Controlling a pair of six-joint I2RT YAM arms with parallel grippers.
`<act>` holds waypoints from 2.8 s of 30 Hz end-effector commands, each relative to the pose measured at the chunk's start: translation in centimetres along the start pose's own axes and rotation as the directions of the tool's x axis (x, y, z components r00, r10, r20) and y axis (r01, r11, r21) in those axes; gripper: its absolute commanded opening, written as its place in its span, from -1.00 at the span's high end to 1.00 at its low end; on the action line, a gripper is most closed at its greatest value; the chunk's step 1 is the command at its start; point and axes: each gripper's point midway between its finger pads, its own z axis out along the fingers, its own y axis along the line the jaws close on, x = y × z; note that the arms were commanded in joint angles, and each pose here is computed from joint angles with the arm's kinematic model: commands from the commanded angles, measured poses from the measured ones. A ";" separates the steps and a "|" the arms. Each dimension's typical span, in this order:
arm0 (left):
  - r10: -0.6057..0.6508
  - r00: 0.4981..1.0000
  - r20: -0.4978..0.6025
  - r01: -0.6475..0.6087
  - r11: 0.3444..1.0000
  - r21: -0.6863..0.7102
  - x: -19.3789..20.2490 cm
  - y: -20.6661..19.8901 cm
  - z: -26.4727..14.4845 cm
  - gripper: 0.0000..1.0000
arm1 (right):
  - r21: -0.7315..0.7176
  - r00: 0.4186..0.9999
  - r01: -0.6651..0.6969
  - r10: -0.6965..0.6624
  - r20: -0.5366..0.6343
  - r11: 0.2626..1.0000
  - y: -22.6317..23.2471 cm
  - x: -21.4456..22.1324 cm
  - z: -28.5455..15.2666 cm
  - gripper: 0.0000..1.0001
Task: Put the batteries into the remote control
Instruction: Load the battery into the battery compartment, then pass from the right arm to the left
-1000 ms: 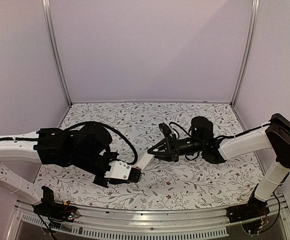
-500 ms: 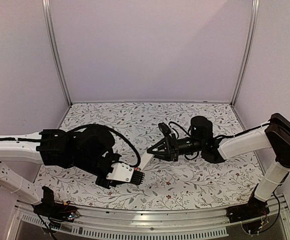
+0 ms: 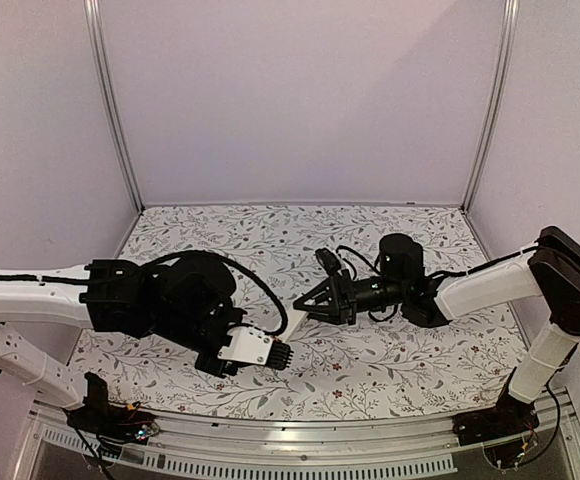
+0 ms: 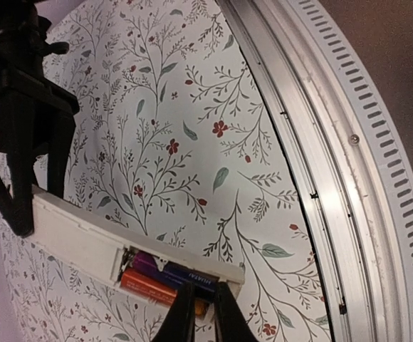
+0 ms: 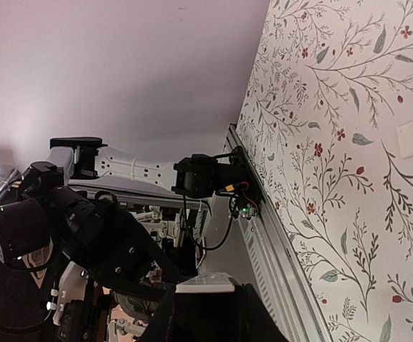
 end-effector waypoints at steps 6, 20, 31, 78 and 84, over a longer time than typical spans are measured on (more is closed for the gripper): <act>0.006 1.000 -0.021 -0.006 1.000 -0.005 -0.2 0.1 0.8 0.82 | -0.087 0.998 0.055 -0.057 -0.018 0.995 2.7 0.2 0.6 1.00; -0.009 0.998 -0.061 0.009 1.000 -0.012 0.6 0.2 1.8 0.85 | -0.159 0.998 0.053 -0.056 -0.013 0.986 4.3 0.3 0.4 1.00; -0.161 0.973 0.164 0.198 0.950 -0.240 -3.3 5.9 -3.7 0.52 | 0.014 0.996 0.061 -0.062 0.065 0.998 0.3 -1.0 -2.0 1.00; -0.838 0.540 0.080 0.840 0.532 -0.108 -2.1 11.7 13.7 -0.39 | 0.335 0.964 0.036 -0.121 0.236 0.942 -6.6 -2.1 -8.6 0.93; -0.840 0.541 0.039 0.837 0.533 -0.122 -1.6 11.6 14.9 -0.13 | 0.324 0.962 0.039 -0.123 0.243 0.945 -6.2 -2.1 -8.6 0.93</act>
